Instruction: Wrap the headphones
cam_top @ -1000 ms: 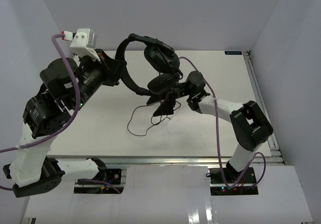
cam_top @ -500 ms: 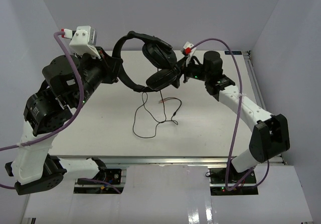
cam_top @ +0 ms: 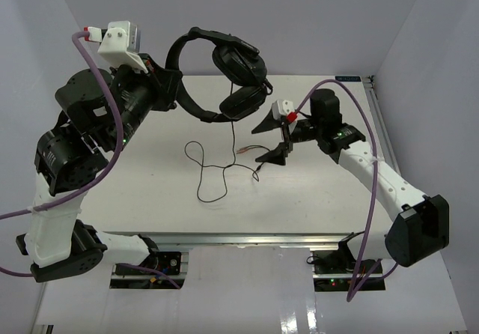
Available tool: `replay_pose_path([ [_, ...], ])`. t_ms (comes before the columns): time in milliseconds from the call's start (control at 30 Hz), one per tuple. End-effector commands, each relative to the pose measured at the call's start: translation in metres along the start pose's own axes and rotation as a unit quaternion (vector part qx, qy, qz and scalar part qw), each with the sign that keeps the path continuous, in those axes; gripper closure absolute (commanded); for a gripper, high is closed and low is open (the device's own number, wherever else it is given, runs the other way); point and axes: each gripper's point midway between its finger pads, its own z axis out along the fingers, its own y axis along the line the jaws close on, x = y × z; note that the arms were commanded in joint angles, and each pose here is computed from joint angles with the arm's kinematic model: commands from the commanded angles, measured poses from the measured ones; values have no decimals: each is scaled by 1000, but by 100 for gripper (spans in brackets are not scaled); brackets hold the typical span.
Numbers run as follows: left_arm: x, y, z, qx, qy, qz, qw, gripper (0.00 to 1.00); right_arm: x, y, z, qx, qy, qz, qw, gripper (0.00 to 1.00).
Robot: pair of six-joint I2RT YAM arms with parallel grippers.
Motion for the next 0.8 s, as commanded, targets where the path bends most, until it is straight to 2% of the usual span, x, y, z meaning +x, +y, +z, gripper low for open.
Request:
replay_pose_path([
  [0, -39, 3, -17, 6, -62, -31, 998, 100, 67, 41, 13, -52, 81, -26, 995, 9],
  [167, -44, 1, -22, 15, -72, -42, 996, 100, 104, 1, 39, 58, 121, -14, 991, 8],
  [333, -46, 7, -33, 14, -74, -56, 996, 100, 130, -20, 69, 66, 142, 20, 987, 2],
  [367, -45, 8, -34, 13, -74, -58, 996, 100, 135, -16, 75, 56, 146, 30, 987, 6],
  [400, -44, 10, -37, 12, -74, -61, 995, 100, 139, -12, 80, 48, 151, 38, 987, 18],
  [500, -48, 20, -49, 3, -83, -71, 994, 100, 142, -11, 80, 51, 163, 48, 984, 64],
  [533, -48, 23, -52, -1, -83, -71, 994, 100, 146, -15, 72, 62, 180, 48, 980, 85],
  [567, -48, 27, -56, -6, -85, -72, 994, 100, 143, -22, 61, 78, 182, 45, 979, 91],
  [667, -51, 36, -66, -14, -94, -74, 993, 100, 125, -57, 18, 150, 176, 35, 972, 92],
  [700, -52, 38, -68, -18, -97, -74, 992, 100, 119, -71, 1, 185, 184, 28, 965, 92],
  [767, -57, 41, -72, -20, -106, -76, 991, 100, 106, -121, -50, 296, 199, 29, 934, 92],
])
